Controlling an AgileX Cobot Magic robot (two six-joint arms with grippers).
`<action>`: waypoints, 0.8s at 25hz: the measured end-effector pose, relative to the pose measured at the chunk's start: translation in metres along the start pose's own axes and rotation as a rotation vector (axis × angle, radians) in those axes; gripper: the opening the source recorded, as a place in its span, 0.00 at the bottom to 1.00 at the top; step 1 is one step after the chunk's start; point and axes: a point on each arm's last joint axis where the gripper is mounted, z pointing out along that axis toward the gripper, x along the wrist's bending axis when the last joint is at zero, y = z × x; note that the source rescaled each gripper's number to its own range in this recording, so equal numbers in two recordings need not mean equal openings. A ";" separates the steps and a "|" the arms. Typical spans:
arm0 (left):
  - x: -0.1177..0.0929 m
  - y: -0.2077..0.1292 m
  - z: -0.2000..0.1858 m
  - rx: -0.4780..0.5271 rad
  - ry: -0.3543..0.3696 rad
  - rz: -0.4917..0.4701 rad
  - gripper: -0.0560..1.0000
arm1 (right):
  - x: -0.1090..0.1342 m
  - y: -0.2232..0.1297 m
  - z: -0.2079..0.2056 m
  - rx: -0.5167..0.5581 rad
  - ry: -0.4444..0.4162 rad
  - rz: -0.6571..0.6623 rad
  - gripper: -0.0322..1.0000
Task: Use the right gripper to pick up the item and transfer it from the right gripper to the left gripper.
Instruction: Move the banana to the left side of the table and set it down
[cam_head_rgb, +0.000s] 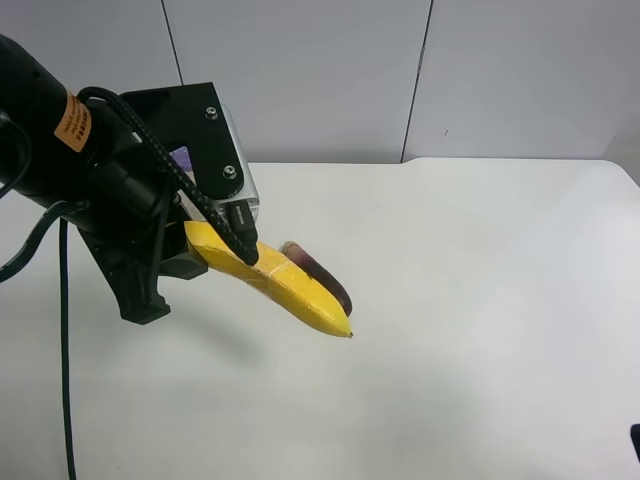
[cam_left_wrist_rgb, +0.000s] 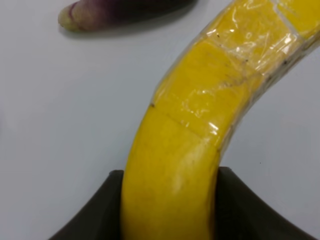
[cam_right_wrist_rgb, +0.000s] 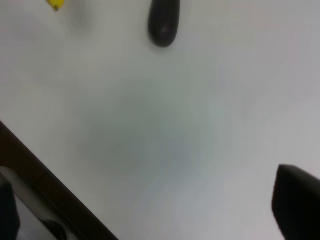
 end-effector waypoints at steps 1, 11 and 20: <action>0.000 0.000 0.000 0.000 0.000 0.000 0.06 | 0.000 0.000 0.000 -0.002 -0.005 0.004 1.00; 0.001 0.003 0.000 -0.034 0.013 -0.002 0.06 | 0.001 -0.018 -0.024 -0.196 -0.328 0.224 1.00; 0.005 0.012 -0.001 -0.137 0.052 -0.012 0.06 | 0.004 -0.020 -0.027 -0.224 -0.475 0.318 1.00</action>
